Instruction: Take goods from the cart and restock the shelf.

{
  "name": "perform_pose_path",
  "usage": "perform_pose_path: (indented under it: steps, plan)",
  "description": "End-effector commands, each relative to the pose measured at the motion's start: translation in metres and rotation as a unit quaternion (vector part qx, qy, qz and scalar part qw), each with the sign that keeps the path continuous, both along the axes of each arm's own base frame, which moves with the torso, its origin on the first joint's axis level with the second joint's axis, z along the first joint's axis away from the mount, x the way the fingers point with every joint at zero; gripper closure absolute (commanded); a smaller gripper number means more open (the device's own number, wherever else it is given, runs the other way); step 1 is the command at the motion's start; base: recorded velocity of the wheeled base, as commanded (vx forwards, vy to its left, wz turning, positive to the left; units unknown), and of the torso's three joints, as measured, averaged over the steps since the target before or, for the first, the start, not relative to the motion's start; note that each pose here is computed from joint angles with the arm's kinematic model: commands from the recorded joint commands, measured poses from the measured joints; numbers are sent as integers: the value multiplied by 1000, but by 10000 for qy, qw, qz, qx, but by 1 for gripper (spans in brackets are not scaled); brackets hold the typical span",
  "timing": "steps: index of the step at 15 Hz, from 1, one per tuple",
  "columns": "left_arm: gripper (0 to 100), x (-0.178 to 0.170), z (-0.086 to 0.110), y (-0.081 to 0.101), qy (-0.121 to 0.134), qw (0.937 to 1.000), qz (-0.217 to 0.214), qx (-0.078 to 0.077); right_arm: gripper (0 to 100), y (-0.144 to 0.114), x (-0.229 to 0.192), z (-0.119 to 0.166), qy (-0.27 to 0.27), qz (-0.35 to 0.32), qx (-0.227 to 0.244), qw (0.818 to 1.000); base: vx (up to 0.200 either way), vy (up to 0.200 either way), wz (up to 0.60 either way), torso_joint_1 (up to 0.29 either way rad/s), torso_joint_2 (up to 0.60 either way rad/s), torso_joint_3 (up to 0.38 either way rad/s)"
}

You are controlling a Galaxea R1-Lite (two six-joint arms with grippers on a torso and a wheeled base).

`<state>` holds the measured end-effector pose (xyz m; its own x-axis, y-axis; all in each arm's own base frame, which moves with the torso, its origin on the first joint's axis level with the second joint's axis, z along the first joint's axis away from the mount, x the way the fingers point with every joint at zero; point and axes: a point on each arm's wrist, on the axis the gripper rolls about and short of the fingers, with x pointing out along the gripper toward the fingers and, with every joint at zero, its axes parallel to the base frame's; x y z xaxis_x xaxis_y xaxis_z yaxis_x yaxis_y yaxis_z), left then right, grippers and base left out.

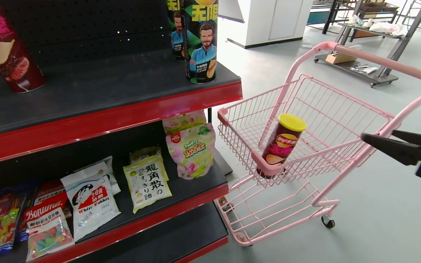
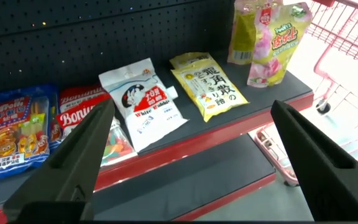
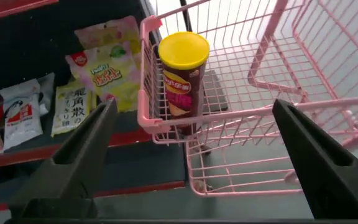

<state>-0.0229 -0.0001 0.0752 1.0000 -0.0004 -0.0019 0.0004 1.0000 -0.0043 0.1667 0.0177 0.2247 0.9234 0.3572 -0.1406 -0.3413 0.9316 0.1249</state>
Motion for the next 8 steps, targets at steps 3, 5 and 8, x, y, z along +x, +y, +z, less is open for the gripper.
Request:
perform_pose_path:
  steps: [3, 5, 8]
  plan:
    - [0, 0, 0, 0, 6, 10000, 2, -2, 0, -1, 102, -54, 610, 648, -401, 9952, 0, 0, 0, 0, 0, 0]
    - [0, 0, 0, 0, 6, 10000, -6, -2, 0, 0, 106, -52, 563, 669, -402, 9954, 0, 0, 0, 0, 0, 0]
    - [0, 0, 0, 0, 6, 10000, -6, 6, 0, 10, 113, -59, 662, 1100, -340, 9911, 0, 0, 0, 0, 0, 0]
